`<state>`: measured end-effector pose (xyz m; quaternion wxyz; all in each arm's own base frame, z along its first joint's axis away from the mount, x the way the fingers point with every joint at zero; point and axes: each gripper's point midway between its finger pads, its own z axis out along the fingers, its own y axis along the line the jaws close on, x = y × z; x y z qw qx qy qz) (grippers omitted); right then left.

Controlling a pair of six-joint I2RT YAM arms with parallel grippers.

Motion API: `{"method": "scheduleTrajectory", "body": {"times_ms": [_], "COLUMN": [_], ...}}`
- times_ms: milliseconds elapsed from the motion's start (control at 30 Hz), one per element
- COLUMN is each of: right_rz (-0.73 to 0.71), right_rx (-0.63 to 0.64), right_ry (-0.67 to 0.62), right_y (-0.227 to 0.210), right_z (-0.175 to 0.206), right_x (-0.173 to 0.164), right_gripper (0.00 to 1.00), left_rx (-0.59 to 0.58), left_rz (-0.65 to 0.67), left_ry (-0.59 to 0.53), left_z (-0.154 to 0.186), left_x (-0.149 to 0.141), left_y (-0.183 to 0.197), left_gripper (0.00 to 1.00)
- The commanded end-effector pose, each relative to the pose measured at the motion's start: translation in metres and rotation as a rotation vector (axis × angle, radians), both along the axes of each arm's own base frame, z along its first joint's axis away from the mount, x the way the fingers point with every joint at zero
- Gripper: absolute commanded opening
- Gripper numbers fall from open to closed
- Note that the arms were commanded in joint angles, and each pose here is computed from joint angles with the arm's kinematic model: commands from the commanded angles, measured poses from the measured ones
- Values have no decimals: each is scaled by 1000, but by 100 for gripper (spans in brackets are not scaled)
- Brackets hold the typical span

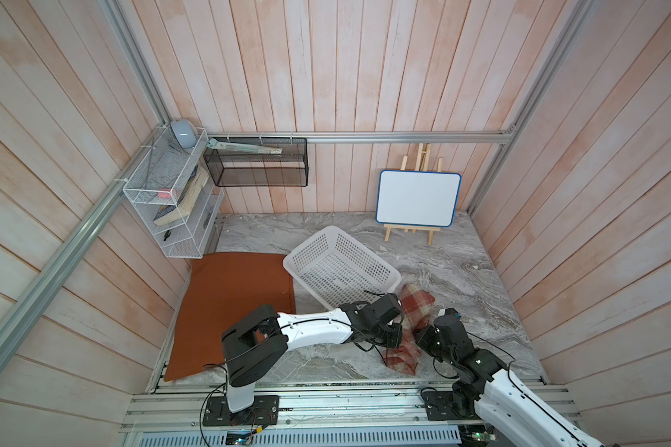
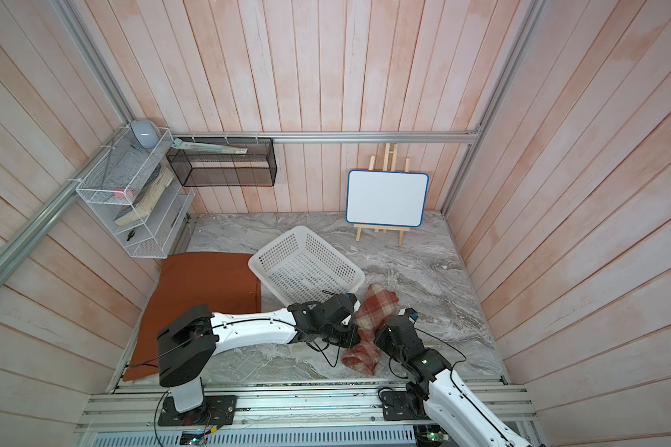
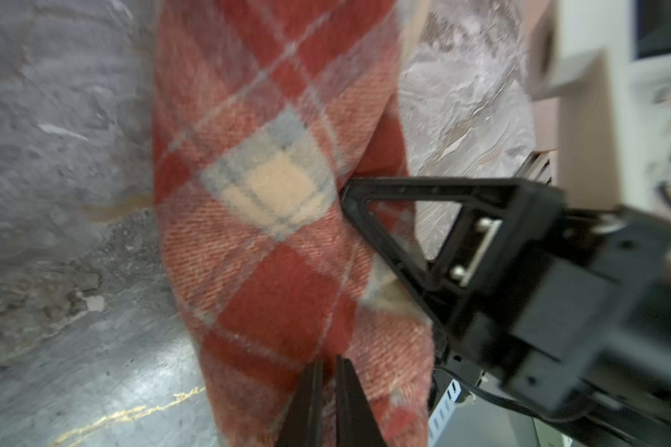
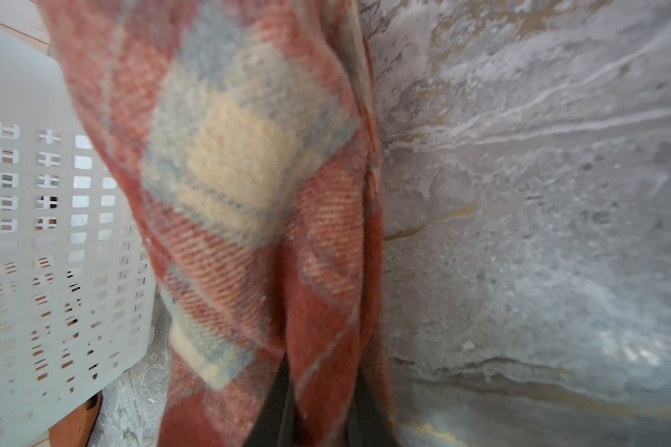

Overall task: Roll up the skirts
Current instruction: Pick up the skirt from the center of the board.

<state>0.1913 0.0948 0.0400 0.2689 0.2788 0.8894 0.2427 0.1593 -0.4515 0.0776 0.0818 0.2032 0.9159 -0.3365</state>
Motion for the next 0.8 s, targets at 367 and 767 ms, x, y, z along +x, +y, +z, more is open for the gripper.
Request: {"method": "scheduleTrajectory", "body": {"times_ms": [367,767], "right_rz": [-39,-104], "right_rx": [-45,-72], "right_ry": [30,124], "right_y": [-12,-24], "right_z": [19,0], "right_x": [-6,-21], "right_gripper": [44,63], "left_rx": [175,253], "left_rz": [-115,-62], "left_ry": [140,178], "left_z": [-89,-122], "left_x": [-8,4], "left_y": [2,49], "left_gripper": [7,3]}}
